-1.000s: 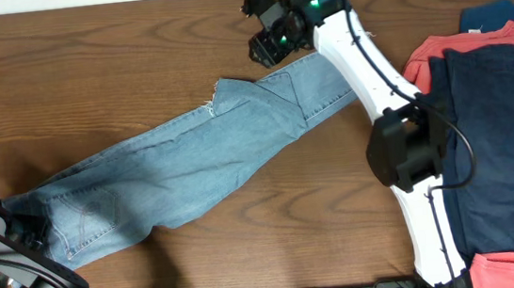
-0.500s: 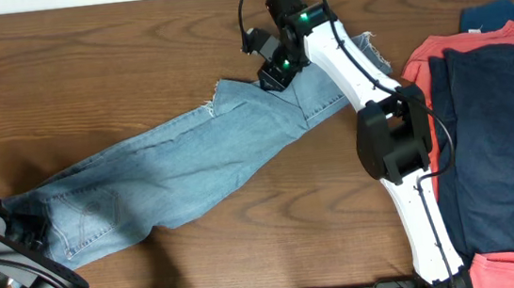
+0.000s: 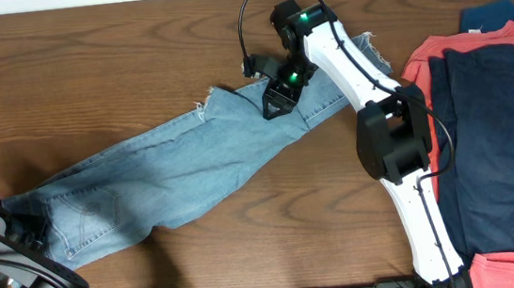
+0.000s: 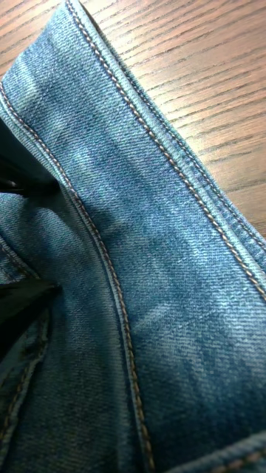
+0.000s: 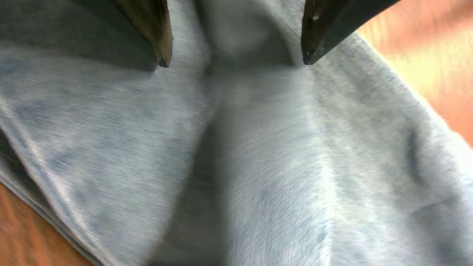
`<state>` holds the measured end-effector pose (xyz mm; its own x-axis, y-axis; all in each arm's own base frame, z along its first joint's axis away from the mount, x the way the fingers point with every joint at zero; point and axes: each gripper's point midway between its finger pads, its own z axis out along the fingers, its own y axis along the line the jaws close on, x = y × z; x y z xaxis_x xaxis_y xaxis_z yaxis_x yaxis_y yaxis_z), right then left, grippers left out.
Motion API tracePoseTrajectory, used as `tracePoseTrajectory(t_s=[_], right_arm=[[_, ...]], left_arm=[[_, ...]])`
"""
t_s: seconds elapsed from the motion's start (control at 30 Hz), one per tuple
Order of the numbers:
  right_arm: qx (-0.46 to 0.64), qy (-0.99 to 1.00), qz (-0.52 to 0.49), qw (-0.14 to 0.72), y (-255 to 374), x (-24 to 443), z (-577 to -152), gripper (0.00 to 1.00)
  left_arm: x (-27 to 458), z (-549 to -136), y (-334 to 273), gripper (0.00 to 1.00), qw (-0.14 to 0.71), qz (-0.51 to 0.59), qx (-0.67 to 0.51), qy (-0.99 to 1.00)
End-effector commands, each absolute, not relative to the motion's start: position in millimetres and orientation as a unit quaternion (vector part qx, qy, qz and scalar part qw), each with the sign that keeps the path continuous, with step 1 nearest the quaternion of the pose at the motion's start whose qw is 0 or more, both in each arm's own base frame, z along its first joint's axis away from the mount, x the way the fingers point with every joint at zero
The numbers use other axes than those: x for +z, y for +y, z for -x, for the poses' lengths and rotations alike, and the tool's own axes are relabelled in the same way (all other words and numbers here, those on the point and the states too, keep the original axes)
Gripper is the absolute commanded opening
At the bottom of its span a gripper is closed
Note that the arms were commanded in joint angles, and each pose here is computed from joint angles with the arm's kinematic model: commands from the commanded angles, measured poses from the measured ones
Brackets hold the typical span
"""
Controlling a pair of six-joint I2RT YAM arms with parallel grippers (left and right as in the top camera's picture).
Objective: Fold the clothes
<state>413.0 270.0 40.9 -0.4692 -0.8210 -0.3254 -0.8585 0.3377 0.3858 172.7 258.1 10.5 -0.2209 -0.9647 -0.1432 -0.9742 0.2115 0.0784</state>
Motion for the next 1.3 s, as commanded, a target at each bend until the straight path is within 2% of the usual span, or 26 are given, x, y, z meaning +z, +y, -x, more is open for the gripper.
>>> tracePoseTrajectory(t_s=[0.0,0.1,0.13,0.43,0.5,0.7,0.93,1.27], right_arm=[[0.295,0.795,0.529,0.047,279.4,46.1,-408.3,0.49],[0.298,0.792,0.531,0.039,284.0,48.3,-401.5,0.35],[0.3,0.79,0.533,0.034,286.5,48.6,-397.0,0.34],[0.265,0.746,0.61,0.024,305.5,65.4,-369.9,0.34],[0.241,0.747,0.617,0.053,311.3,70.8,-382.1,0.48],[0.227,0.771,0.568,0.178,344.3,89.1,-439.7,0.62],[0.231,0.767,0.53,0.277,372.7,107.6,-482.3,0.67],[0.234,0.779,0.531,0.237,380.7,68.8,-470.2,0.71]], left_arm=[[3.4,-174.0,253.9,0.39,0.024,0.625,0.064,0.778],[3.4,-174.0,253.9,0.39,0.024,0.625,0.064,0.778],[3.4,-174.1,253.9,0.39,0.024,0.625,0.064,0.778],[3.4,-174.0,253.9,0.39,0.024,0.625,0.064,0.778],[3.4,-174.1,254.0,0.39,0.024,0.625,0.064,0.778],[3.4,-174.2,254.1,0.39,0.025,0.625,0.064,0.778],[3.5,-174.8,254.9,0.39,0.026,0.625,0.065,0.778],[3.2,-178.6,253.2,0.39,0.031,0.625,0.054,0.778]])
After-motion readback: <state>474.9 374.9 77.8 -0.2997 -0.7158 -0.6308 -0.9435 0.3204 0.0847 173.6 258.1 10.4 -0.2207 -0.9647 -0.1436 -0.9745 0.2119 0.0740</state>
